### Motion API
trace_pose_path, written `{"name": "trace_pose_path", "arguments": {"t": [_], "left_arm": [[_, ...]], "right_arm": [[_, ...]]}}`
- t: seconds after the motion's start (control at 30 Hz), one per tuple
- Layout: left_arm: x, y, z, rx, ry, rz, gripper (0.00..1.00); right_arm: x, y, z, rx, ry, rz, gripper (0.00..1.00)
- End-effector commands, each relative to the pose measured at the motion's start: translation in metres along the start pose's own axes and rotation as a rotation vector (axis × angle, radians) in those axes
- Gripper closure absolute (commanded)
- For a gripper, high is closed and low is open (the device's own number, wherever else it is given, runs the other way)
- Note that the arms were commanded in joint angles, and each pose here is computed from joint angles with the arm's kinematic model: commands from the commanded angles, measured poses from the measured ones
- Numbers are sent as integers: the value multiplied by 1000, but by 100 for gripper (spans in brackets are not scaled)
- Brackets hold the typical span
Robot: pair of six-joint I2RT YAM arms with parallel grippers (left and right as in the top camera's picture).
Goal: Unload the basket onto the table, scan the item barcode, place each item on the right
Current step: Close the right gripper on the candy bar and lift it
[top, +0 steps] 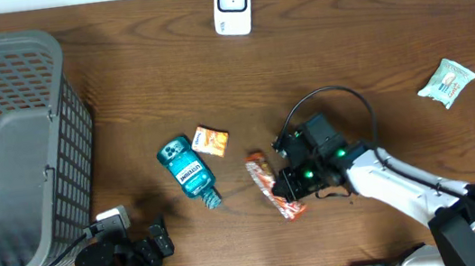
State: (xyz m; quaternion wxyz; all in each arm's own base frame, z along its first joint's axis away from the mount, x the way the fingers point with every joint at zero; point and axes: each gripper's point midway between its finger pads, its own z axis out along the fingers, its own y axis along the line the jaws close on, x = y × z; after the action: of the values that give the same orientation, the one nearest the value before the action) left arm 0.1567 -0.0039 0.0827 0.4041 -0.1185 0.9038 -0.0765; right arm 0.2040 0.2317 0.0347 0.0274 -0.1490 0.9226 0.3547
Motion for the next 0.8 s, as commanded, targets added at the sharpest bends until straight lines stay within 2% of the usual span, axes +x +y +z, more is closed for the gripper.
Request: {"name": "trace_pose_path", "arguments": {"t": [0.0,0.07,0.1,0.17,0.23,0.33,0.43,0.6,0.77], "left_arm": [[10,2,2,-5,36,-10,2],[10,2,2,-5,36,-10,2],[10,2,2,-5,36,-10,2],[10,2,2,-5,36,-10,2],[10,2,2,-5,36,-10,2],[10,2,2,-5,36,-10,2],[10,2,2,-5,36,-10,2],[10,2,2,-5,36,-10,2],[10,2,2,-5,36,-10,2]], "right_arm": [[-6,46,-22,-323,21,-47,99],[-12,28,-22,-244,-11,-47,99],[-14,23,-22,-218,-22,-49,95],[-22,17,-23,-183,-54,-61,55],[-30,19,-25,-181,-77,-83,1],[-43,17,-28,-126,-111,-104,1],[-47,2,-22,13,-127,-122,1],[-32,-1,-2,204,-83,-247,1],[-14,12,17,307,-41,-367,1]]}}
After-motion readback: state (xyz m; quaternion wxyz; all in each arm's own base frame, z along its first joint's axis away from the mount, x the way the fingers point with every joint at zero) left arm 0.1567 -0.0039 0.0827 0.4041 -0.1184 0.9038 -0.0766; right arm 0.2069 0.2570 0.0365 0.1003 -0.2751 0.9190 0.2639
